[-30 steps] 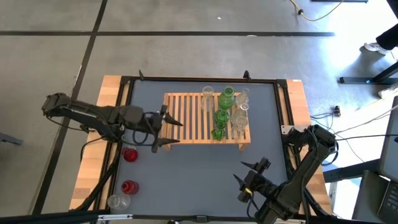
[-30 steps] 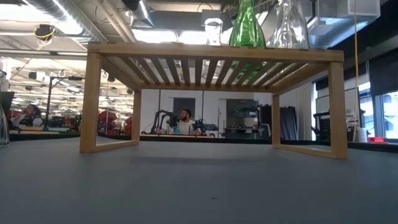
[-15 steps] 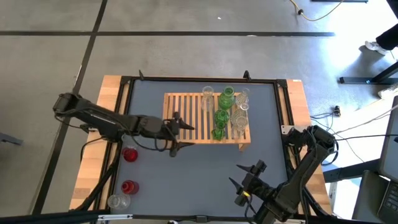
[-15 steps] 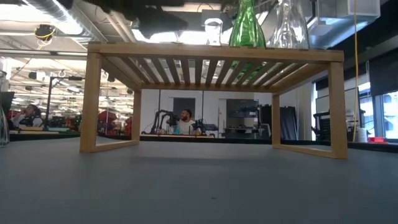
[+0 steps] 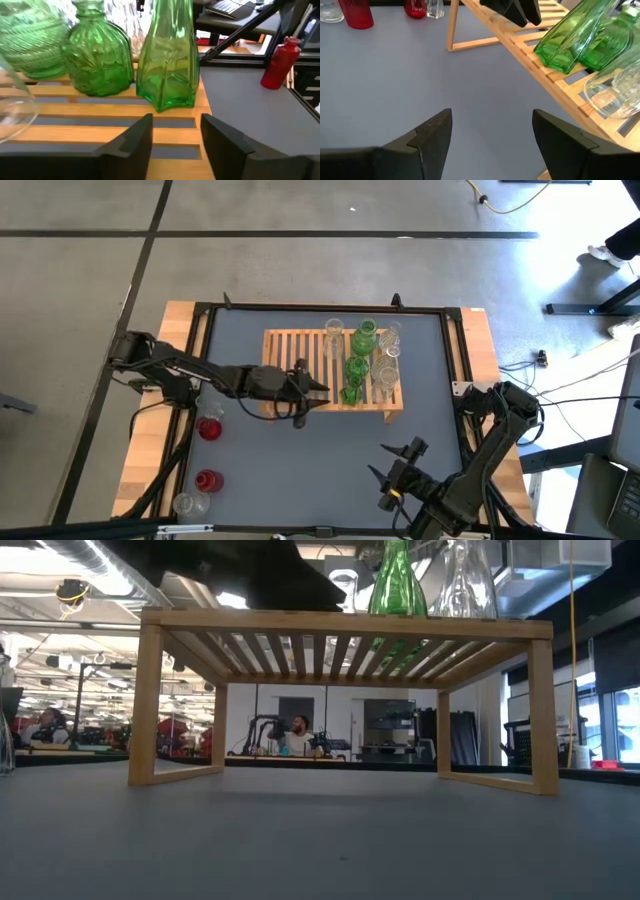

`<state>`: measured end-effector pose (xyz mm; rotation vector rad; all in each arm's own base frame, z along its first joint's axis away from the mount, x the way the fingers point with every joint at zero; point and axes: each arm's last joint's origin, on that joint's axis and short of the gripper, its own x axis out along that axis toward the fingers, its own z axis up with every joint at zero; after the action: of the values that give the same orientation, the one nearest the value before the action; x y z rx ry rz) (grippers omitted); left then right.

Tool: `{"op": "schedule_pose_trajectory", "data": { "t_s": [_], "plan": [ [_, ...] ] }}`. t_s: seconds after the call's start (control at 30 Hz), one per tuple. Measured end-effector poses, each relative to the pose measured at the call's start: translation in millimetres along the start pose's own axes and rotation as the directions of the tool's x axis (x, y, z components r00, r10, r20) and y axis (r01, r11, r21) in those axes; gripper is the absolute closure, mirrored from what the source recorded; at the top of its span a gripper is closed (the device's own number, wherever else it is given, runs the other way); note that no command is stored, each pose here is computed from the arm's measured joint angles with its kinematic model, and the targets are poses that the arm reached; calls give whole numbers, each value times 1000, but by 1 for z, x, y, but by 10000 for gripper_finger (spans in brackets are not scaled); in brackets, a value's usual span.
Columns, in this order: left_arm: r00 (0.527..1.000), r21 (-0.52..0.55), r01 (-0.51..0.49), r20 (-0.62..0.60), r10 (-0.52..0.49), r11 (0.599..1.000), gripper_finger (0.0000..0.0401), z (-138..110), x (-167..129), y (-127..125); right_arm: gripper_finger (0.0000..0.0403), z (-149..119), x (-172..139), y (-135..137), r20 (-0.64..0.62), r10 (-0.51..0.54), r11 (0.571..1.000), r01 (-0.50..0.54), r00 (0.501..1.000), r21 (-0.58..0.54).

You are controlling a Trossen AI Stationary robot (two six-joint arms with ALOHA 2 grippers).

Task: Sort vases onto shelf
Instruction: Put the transparent bottle on the shelf

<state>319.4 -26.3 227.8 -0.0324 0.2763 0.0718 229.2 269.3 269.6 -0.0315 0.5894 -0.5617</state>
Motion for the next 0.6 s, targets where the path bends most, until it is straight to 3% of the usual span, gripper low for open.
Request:
{"op": "schedule_pose_trajectory", "data": {
  "t_s": [0.27,0.6],
  "plan": [
    [1000,21,20,14,-20,1000,304,-1,3,-1,139,-5,-9,2,19,25,1000,-25,1000,5],
    [996,12,56,68,-57,998,323,5,4,7,139,-5,-10,1,48,17,1000,-17,999,-6]
  ]
}}
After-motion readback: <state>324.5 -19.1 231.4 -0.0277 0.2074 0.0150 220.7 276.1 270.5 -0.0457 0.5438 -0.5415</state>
